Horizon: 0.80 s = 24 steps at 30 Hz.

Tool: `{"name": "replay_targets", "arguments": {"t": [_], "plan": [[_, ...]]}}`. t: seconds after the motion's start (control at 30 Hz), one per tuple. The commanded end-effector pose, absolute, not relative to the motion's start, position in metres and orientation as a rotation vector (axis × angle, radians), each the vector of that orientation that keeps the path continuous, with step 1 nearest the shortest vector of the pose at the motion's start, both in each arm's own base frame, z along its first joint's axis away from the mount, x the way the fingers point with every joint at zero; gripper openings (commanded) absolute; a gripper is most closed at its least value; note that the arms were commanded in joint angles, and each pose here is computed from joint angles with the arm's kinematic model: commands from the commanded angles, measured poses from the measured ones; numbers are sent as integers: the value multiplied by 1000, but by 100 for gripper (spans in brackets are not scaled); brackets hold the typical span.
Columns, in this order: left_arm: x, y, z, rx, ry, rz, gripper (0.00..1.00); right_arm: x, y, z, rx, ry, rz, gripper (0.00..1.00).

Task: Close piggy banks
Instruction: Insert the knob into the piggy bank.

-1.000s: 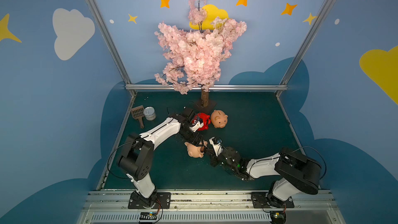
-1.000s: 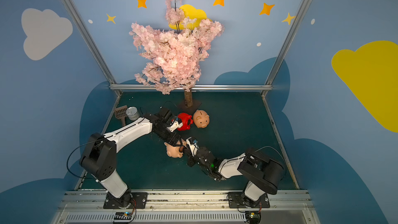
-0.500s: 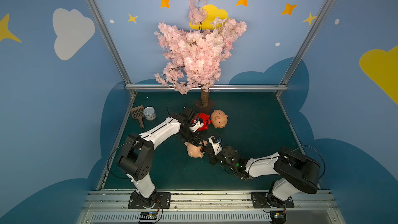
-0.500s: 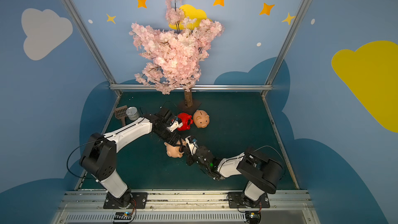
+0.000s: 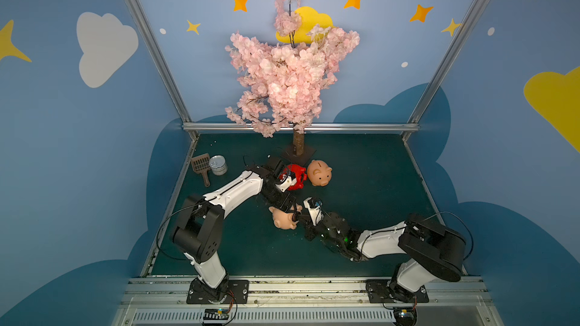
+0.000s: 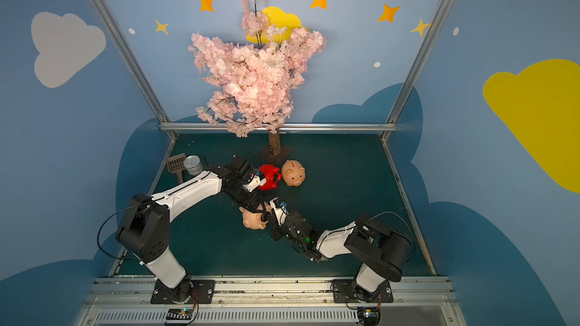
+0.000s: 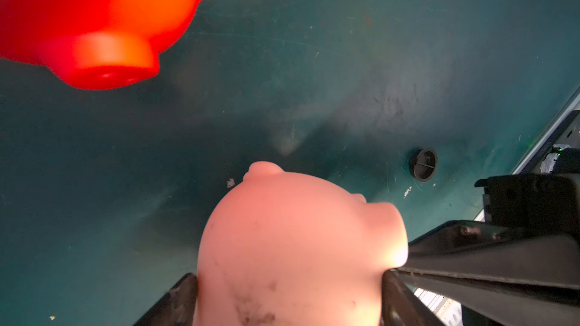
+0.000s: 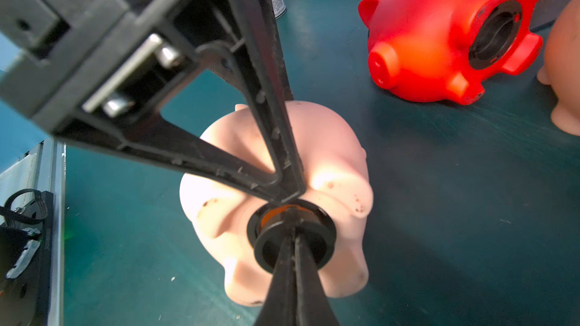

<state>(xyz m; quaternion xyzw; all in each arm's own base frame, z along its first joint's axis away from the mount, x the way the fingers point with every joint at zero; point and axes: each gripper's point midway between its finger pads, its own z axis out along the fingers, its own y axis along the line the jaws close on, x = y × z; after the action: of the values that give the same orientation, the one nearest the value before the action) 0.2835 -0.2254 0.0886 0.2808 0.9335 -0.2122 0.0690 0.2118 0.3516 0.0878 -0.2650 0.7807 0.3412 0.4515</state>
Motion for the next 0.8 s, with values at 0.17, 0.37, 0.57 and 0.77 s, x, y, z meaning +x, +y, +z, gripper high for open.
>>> {"name": "replay_targets", "arguments": {"t": [0.17,0.37,0.57,0.77], "plan": [[264,-215,74,830,2935,-638,86,215,359,89,-648,1931,855,0],[263,-215,73,827,2937,-642,85,215,361,88,-659,1930,858,0],[263,-215,72,826,2940,-643,85,214,362,87,-671,1935,864,0],[263,-215,73,826,2938,-643,85,213,363,87,-677,1937,869,0]]}}
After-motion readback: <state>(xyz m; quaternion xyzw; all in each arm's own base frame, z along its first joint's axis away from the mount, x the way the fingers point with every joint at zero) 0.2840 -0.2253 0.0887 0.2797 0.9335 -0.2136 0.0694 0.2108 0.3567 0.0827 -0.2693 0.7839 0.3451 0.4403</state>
